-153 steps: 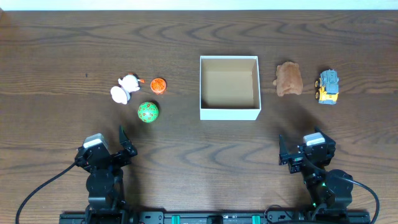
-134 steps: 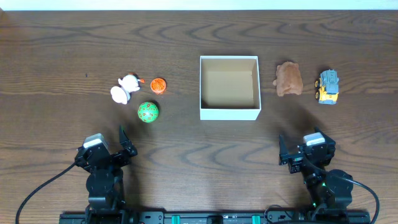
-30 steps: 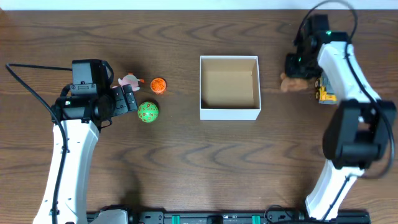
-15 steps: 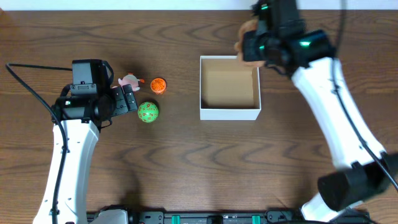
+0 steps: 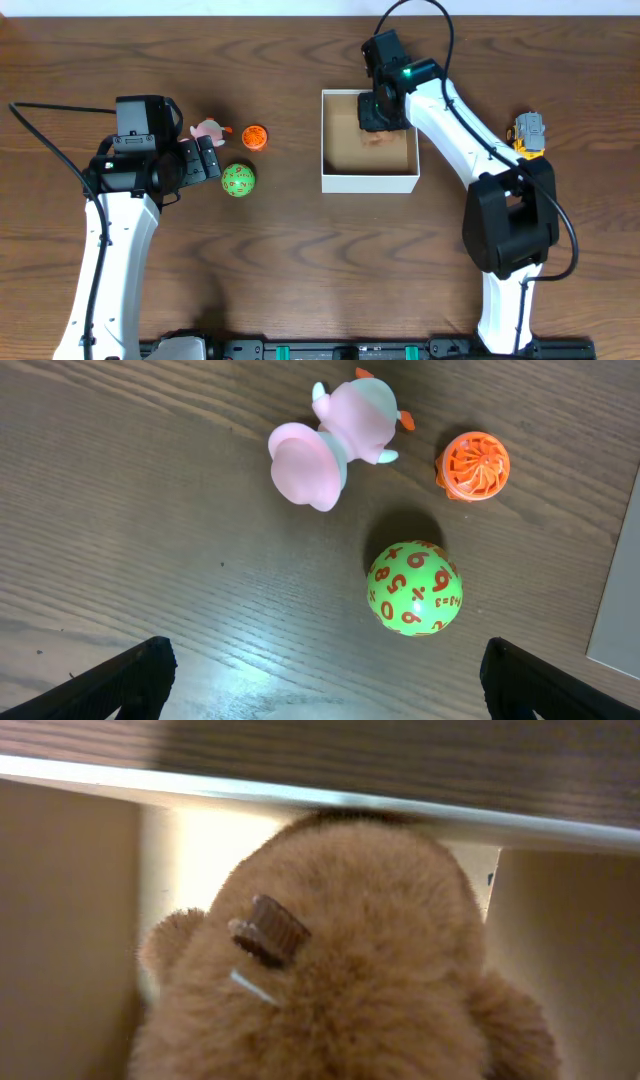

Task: Pack container
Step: 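Carry the bear left and release it inside the white box, then move the right gripper to the yellow toy truck and grasp it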

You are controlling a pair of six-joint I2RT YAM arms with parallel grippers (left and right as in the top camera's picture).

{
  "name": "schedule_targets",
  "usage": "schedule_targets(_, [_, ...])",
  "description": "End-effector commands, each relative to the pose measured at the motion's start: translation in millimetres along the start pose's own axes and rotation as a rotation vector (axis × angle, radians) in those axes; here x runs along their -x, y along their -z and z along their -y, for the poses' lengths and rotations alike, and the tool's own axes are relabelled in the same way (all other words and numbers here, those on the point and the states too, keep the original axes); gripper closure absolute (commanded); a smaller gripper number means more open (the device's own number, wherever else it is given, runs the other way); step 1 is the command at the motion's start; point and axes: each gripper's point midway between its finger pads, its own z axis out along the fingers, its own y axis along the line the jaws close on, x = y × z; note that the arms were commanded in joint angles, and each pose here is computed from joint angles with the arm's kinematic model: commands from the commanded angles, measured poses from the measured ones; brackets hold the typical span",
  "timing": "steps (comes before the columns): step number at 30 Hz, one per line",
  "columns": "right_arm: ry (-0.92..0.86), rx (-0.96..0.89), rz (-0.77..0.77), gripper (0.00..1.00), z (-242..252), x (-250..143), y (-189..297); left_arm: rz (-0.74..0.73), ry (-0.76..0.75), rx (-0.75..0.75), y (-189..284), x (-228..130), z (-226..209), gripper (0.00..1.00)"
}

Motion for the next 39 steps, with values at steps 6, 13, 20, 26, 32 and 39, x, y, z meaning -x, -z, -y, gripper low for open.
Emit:
schedule_targets(6, [-0.028, -0.129, -0.007, 0.76, 28.9, -1.8, -13.4, 0.005, 0.006, -0.002, 2.2, 4.2, -0.3, 0.02])
schedule_targets(13, [-0.027, -0.172, -0.001, 0.43, 36.6, -1.4, -12.4, 0.005, 0.006, -0.002, 2.2, 4.2, -0.3, 0.02])
schedule_targets(20, [-0.027, -0.167, 0.010, 0.16, 35.3, 1.2, -10.0, 0.005, 0.006, -0.002, 2.2, 4.2, -0.3, 0.02])
schedule_targets(26, [-0.035, -0.140, 0.087, 0.11, 30.8, 16.7, 20.1, 0.005, 0.006, -0.002, 2.2, 4.2, -0.3, 0.02])
schedule_targets(32, [-0.085, -0.111, 0.207, 0.01, 45.4, 37.2, 79.4, 0.005, 0.006, -0.002, 2.2, 4.2, -0.3, 0.02])
schedule_targets(39, [-0.194, -0.177, 0.263, 0.01, 131.8, 43.5, 135.2, 0.005, 0.006, -0.002, 2.2, 4.2, -0.3, 0.02])
